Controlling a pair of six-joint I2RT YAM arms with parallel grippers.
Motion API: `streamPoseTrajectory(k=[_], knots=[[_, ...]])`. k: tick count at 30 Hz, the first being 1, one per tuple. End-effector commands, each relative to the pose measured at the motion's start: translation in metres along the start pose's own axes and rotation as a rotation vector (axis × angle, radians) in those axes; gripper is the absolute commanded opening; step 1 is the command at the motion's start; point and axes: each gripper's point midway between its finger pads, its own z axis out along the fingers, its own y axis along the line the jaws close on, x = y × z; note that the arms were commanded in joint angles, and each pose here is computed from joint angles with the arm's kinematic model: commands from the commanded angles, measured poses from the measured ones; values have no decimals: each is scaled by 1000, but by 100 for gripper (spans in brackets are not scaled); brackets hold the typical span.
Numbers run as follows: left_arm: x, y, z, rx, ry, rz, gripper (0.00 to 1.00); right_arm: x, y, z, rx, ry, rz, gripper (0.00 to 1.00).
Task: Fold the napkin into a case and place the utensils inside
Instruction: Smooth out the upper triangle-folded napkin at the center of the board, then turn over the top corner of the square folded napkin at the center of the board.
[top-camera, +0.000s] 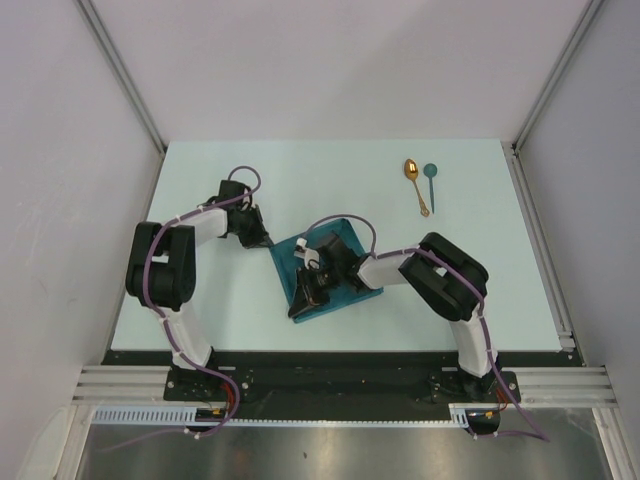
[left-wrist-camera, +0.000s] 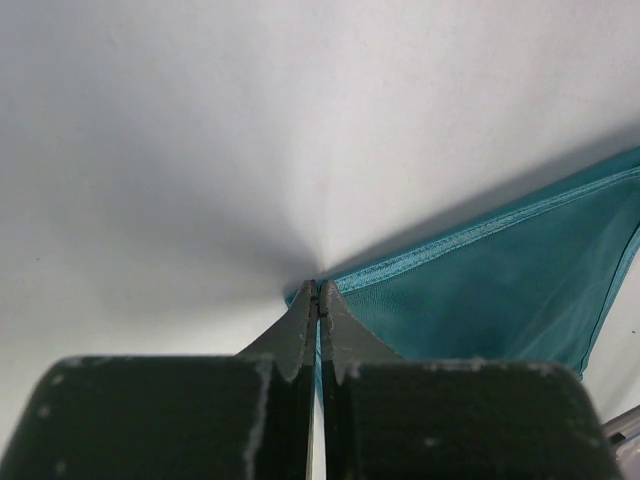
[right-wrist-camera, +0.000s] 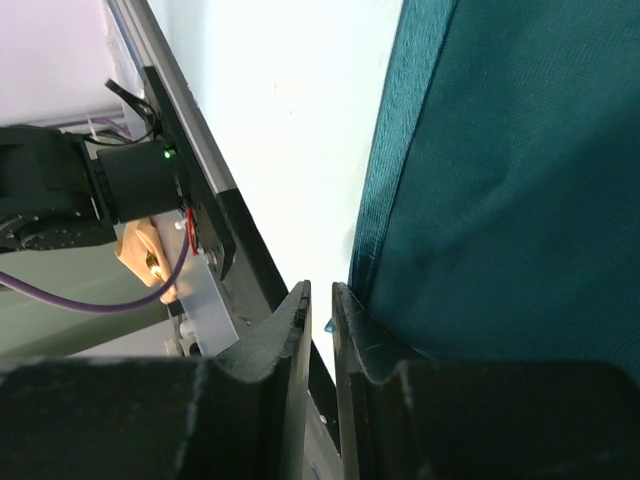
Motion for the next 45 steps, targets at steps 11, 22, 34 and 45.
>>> streamPoseTrajectory(k=[11, 22, 34, 45], knots=[[-11, 7, 2, -27, -34, 19, 0, 19, -6, -10, -15, 6, -11, 19], [-20, -2, -30, -44, -124, 41, 51, -81, 18, -96, 1, -240, -72, 32], [-1, -60, -92, 80, -229, 159, 44, -176, -80, -182, 123, -457, 19, 49], [47, -71, -91, 121, -186, 192, 53, -173, -73, -170, 266, -399, -7, 41]])
